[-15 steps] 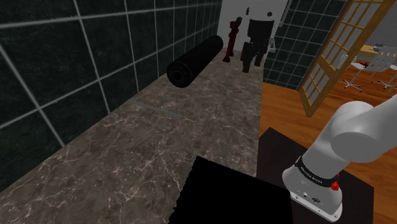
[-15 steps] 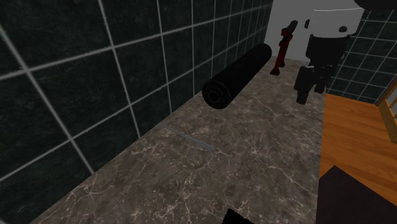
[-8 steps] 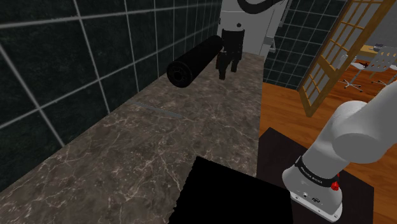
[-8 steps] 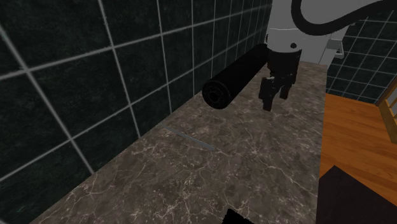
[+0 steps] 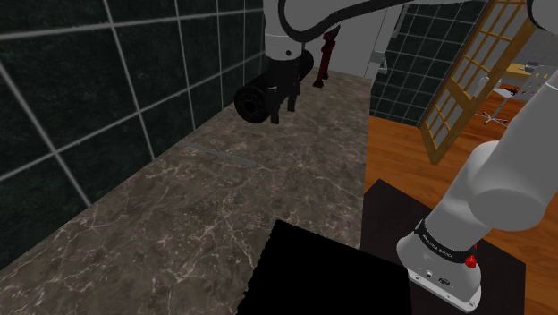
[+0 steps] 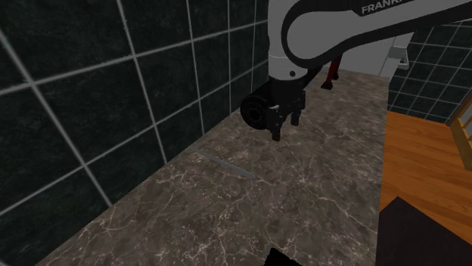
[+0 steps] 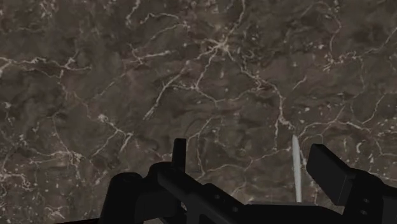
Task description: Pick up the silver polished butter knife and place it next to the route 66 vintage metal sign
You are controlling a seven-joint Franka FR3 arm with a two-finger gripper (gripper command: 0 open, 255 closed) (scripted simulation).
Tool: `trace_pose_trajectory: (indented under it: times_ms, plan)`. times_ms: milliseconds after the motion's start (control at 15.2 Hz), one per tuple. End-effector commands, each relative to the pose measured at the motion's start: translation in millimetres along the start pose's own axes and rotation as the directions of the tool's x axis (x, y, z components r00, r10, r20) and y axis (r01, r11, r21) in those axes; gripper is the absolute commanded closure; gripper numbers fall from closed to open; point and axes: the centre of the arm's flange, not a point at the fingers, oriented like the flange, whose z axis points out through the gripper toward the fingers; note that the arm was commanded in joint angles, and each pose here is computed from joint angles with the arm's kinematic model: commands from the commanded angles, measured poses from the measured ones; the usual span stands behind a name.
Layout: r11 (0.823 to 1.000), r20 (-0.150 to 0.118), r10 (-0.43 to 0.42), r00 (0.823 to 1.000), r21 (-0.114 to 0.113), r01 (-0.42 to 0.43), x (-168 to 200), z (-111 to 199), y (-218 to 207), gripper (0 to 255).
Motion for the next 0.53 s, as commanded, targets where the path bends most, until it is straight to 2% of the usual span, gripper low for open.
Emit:
trace_pose_trajectory:
  times_ms: [0, 462]
  plan:
    - [1.000, 0.001, -0.027, 1.000, -0.003, 0.027, 20.5, 8.1, -17.2, 0]
    - [0.993, 0.008, -0.117, 0.993, -0.014, 0.117, 89.8, 38.8, -72.9, 0]
